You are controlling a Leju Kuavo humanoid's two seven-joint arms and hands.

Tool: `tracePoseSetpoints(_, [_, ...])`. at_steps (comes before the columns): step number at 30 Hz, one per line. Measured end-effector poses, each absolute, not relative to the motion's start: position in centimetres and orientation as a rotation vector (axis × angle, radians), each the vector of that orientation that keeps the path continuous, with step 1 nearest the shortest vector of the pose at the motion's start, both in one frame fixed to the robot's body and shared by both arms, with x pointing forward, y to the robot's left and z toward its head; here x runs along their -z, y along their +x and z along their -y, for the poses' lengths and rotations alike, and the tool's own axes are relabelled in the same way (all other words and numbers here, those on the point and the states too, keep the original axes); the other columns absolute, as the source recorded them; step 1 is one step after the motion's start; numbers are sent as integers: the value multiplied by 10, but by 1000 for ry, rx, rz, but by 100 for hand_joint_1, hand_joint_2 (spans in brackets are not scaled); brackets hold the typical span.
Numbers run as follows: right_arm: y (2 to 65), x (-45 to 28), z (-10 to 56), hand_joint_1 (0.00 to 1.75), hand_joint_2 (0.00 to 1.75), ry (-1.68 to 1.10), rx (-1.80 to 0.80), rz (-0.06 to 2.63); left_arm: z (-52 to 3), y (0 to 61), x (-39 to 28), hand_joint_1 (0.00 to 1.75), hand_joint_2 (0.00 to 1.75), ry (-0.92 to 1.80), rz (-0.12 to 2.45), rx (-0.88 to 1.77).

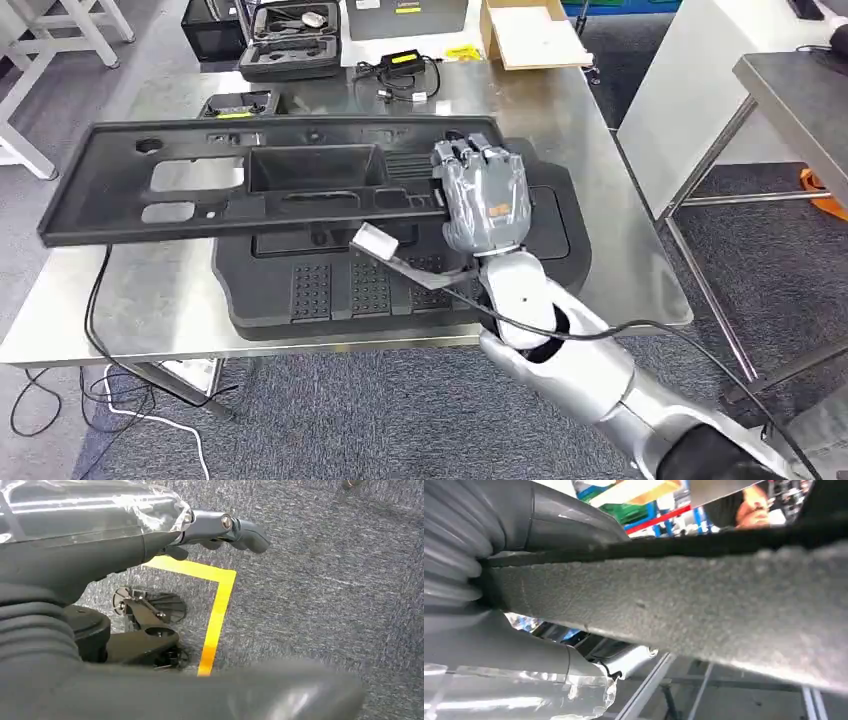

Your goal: Take the parts from the cabinet and place them on the table.

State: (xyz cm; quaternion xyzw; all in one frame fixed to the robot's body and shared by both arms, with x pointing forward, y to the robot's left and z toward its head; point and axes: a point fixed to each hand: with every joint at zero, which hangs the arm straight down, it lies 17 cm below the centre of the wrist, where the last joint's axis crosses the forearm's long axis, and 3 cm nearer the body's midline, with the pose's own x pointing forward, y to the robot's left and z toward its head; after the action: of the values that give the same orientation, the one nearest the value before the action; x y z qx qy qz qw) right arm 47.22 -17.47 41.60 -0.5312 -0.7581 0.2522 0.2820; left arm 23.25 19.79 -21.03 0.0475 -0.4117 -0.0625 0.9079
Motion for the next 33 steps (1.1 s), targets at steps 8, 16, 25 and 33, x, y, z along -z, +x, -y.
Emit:
tracePoseSetpoints(8, [509, -409, 188, 175, 175, -1471, -675, 1896, -200, 237, 209, 0, 0, 102, 851, 129])
tracePoseSetpoints(16, [542, -405, 203, 175, 175, -1535, -736, 1768, -201, 237, 211, 0, 0, 101, 838, 128])
tracePoseSetpoints(25, [568, -379, 223, 175, 175, -1569, -837, 1598, -201, 238, 210, 0, 0, 101, 838, 128])
tracePoseSetpoints(33, [587, -334, 238, 175, 175, -1528, -945, 1435, -200, 238, 211, 0, 0, 99, 836, 128])
